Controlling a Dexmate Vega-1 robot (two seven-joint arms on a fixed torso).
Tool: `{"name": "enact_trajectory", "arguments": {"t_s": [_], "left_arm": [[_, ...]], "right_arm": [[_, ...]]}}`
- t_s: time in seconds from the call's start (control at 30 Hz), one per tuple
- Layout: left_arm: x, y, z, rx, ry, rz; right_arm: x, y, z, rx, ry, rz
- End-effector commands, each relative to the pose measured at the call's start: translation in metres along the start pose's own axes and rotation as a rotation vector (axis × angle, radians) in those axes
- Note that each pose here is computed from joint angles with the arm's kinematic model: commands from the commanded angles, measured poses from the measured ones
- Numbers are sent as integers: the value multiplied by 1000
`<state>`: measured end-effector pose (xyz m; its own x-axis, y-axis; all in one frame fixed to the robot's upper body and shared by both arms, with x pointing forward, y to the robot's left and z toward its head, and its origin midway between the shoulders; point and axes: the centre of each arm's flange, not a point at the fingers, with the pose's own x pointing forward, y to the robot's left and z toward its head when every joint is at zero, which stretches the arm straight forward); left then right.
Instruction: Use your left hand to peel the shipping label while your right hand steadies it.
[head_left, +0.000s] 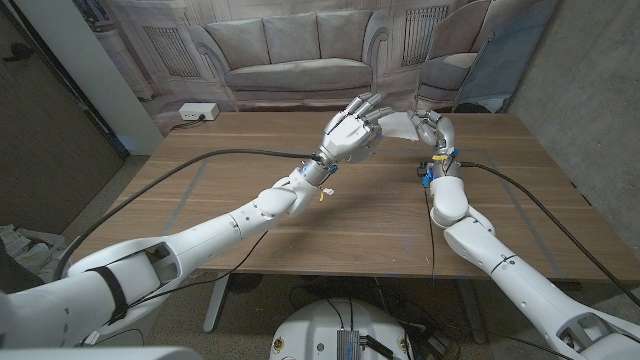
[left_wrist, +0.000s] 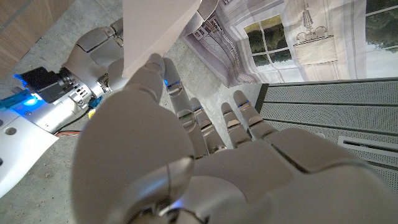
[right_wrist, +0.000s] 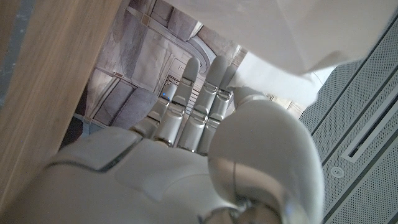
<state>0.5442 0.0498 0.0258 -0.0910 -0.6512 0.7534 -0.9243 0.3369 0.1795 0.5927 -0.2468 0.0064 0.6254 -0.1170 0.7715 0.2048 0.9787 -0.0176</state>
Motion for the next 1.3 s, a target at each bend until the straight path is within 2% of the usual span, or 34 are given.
{"name": "enact_trajectory", "arguments": {"t_s": [0.03,0.17,0.23,0.77,1.3], "left_arm": [[-12,11,-1,8,7,-1],[-14,13,-2,-2,2,-26],[-16,14,-2,7,0,-8],[-28,23,-8,-11,4,-20],[-37,30,-9,-3,2,-25]], "right_arm": [[-1,7,4,-6,0,3],[-2,10,6,-19,-6,0],[-2,11,7,-15,-7,1],[0,20,6,-7,-5,-11],[-2,21,9,-5,-7,-36]]}}
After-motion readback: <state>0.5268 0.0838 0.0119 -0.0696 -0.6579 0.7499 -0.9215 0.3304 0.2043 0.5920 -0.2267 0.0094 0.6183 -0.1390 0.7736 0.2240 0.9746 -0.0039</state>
